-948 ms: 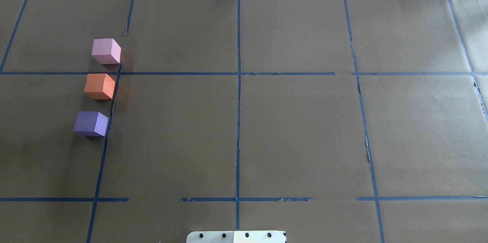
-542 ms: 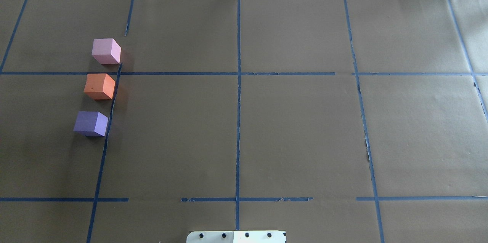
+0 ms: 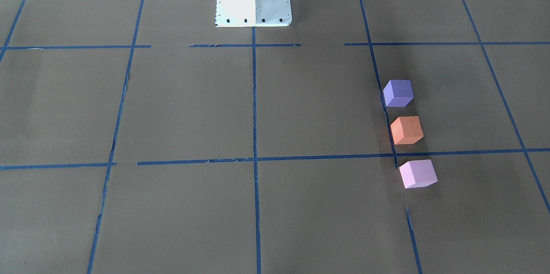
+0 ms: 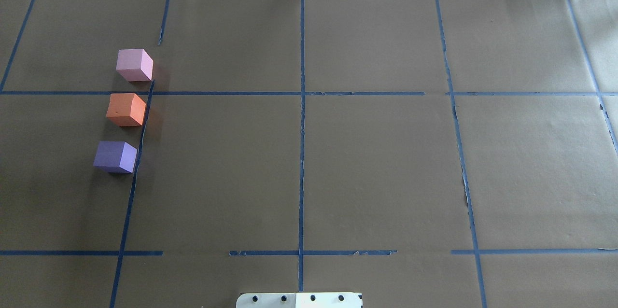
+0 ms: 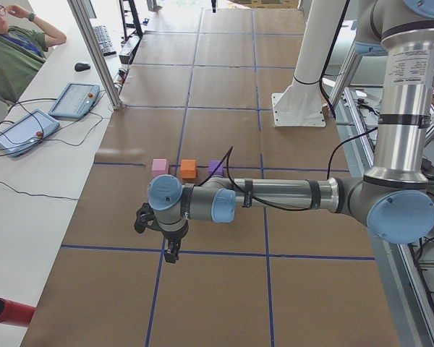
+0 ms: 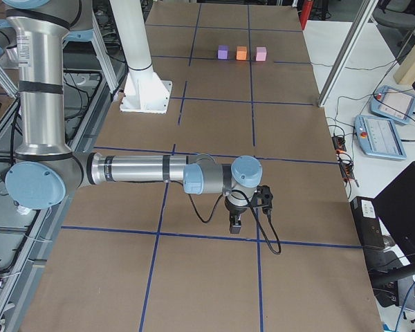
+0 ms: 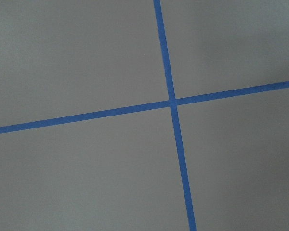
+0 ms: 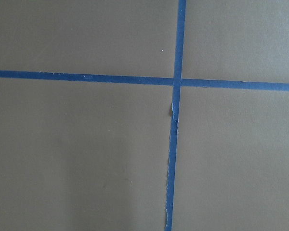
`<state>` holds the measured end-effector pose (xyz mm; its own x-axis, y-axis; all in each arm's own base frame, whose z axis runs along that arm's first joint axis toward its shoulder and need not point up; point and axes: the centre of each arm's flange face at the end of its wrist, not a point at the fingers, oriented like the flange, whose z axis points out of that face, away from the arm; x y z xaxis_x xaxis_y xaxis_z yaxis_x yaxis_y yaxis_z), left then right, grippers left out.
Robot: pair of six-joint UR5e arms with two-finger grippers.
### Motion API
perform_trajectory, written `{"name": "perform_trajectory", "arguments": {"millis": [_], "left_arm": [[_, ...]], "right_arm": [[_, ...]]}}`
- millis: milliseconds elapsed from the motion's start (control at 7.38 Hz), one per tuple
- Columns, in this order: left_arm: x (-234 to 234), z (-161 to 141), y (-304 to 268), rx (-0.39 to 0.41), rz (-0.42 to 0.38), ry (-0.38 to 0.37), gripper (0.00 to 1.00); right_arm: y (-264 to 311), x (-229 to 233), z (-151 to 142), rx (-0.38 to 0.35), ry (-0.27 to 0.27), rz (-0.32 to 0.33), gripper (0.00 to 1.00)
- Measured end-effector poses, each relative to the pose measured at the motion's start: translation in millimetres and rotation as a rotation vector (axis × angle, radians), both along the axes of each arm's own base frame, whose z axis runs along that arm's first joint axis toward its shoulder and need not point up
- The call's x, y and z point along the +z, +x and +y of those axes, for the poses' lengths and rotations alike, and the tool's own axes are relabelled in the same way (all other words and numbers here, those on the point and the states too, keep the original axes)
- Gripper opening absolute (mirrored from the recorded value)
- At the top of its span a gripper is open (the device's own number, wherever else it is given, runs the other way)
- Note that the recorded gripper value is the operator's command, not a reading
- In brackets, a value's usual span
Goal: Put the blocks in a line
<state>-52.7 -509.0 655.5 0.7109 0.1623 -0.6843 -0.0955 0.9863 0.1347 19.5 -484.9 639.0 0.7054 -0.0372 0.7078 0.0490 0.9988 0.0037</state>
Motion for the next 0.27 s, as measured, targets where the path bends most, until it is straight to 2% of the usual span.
{"name": "perform_trajectory", "arguments": {"millis": [271], "left_arm": [[-0.7, 0.0, 0.0, 0.000, 0.001, 0.001, 1.00]], "right_arm": [[0.0, -0.5, -0.5, 0.000, 0.001, 0.000, 1.00]]}}
